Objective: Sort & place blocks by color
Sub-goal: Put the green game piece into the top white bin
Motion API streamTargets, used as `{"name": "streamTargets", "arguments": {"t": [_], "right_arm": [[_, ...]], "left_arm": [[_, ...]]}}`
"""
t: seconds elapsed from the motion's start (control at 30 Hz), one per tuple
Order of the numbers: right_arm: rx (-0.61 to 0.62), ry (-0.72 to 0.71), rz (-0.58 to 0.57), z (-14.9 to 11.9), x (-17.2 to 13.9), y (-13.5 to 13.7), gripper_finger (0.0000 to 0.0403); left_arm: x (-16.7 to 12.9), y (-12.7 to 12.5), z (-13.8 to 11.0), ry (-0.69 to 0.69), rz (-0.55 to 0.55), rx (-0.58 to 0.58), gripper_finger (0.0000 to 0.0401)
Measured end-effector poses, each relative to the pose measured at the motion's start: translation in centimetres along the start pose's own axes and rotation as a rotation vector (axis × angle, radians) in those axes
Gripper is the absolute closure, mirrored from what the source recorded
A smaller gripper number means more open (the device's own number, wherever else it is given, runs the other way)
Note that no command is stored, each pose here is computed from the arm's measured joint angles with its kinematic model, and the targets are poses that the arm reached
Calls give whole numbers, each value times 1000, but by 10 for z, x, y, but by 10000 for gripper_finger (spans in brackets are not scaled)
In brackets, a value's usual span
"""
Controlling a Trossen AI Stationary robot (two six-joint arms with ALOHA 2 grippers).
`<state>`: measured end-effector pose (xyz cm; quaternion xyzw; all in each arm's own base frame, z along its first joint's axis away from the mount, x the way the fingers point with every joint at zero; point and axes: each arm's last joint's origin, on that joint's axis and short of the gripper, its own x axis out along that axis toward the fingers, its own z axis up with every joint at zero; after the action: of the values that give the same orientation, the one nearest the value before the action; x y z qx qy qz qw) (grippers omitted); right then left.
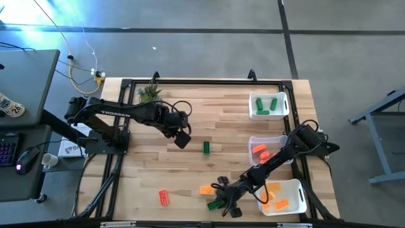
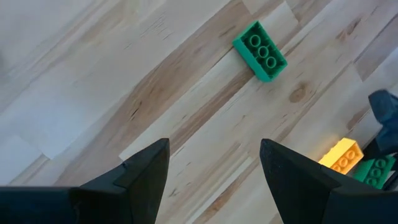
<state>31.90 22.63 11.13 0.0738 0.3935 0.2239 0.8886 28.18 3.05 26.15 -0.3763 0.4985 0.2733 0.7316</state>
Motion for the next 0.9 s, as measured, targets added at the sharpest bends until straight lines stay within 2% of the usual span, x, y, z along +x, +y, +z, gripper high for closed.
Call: {"name": "streamTargets", "arguments": {"t": [0.27, 0.63, 0.73, 0.9], "right_arm": [[217, -28, 15, 6, -6, 5, 291], [441, -124, -63, 12, -18, 29, 291], [464, -175, -104, 22, -20, 34, 291], [506, -213, -239, 39, -24, 33, 291]], "left_arm": [[0, -2, 2, -22, -23, 109, 162], [-2, -9, 17, -151, -119, 274, 162], [-2, -7, 22, -171, -118, 320, 162], [-2, -3, 26, -181, -100, 407, 162]]}}
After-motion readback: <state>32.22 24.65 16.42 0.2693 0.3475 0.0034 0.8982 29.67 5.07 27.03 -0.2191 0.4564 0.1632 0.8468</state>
